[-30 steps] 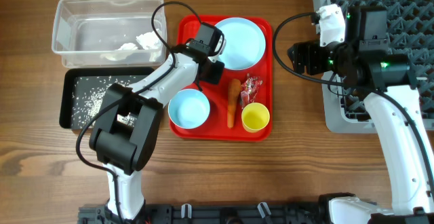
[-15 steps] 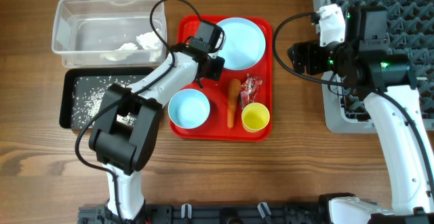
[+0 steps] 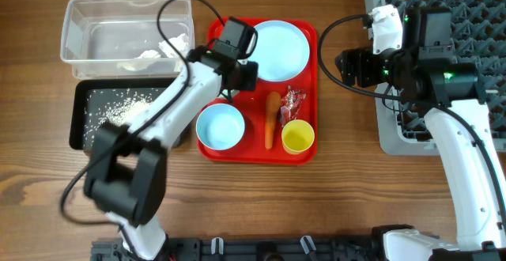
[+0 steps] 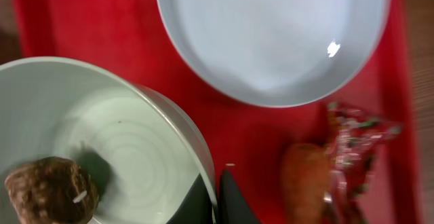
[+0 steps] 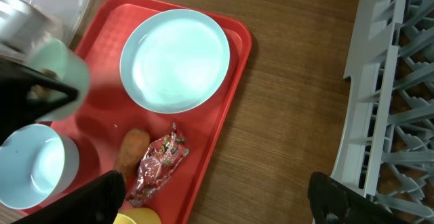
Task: Sort waste into correct bins and load items into the dishwasher rack
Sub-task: 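Tilt the green bowl over the black tray to dump the food scrap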
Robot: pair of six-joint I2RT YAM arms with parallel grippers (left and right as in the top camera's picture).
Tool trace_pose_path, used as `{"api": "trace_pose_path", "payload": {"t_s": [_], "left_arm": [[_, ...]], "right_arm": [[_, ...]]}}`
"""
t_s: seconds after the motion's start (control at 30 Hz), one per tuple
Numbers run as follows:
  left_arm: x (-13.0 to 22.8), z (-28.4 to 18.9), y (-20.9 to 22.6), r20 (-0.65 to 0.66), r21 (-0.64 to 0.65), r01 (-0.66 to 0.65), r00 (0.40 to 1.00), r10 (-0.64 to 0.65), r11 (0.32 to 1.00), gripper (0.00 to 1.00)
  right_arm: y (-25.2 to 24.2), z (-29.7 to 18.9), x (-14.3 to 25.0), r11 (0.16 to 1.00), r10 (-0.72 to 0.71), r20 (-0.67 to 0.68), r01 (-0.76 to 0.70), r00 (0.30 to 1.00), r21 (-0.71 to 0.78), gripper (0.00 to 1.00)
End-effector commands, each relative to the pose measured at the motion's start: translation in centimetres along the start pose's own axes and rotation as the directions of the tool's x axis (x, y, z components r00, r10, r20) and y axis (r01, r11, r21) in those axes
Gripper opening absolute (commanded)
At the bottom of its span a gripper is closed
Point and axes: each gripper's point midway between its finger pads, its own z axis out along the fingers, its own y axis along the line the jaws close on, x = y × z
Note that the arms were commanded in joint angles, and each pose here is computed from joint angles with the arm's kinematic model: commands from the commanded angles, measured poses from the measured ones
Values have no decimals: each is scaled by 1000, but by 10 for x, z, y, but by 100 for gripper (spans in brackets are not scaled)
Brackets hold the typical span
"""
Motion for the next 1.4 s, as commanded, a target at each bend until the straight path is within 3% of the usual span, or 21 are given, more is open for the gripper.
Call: {"api": "trace_pose_path", "payload": {"t_s": [0.0, 0.2, 0.5, 0.7, 0.93, 1.13, 1.37], "left_arm": [[-23, -56, -7, 119, 50, 53, 991, -58, 997, 4], [-16, -93, 10, 119, 46, 183, 975, -187, 982, 4], [27, -106, 84, -85, 2, 415, 907, -413, 910, 4], [26, -122, 113, -132, 214, 467, 884, -448, 858, 4], [27, -144, 146, -99, 537, 453, 872, -480, 712, 4], [49, -134, 178, -74, 665, 447, 836, -544, 598, 4], [62, -121, 181, -27, 797, 356, 828, -561, 488, 4]], "right_arm": [[-2, 1, -5, 1000, 5, 5, -5, 1000, 9, 90], [-2, 1, -5, 1000, 3, 6, -3, 1000, 9, 90], [-2, 1, -6, 1000, 1, 10, -1, 1000, 10, 90], [-2, 1, -7, 1000, 1, 13, -1, 1000, 10, 90], [-2, 1, -6, 1000, 1, 10, -1, 1000, 10, 90], [-2, 1, -6, 1000, 1, 10, -2, 1000, 10, 90], [-2, 1, -6, 1000, 1, 9, -2, 1000, 10, 90]]}}
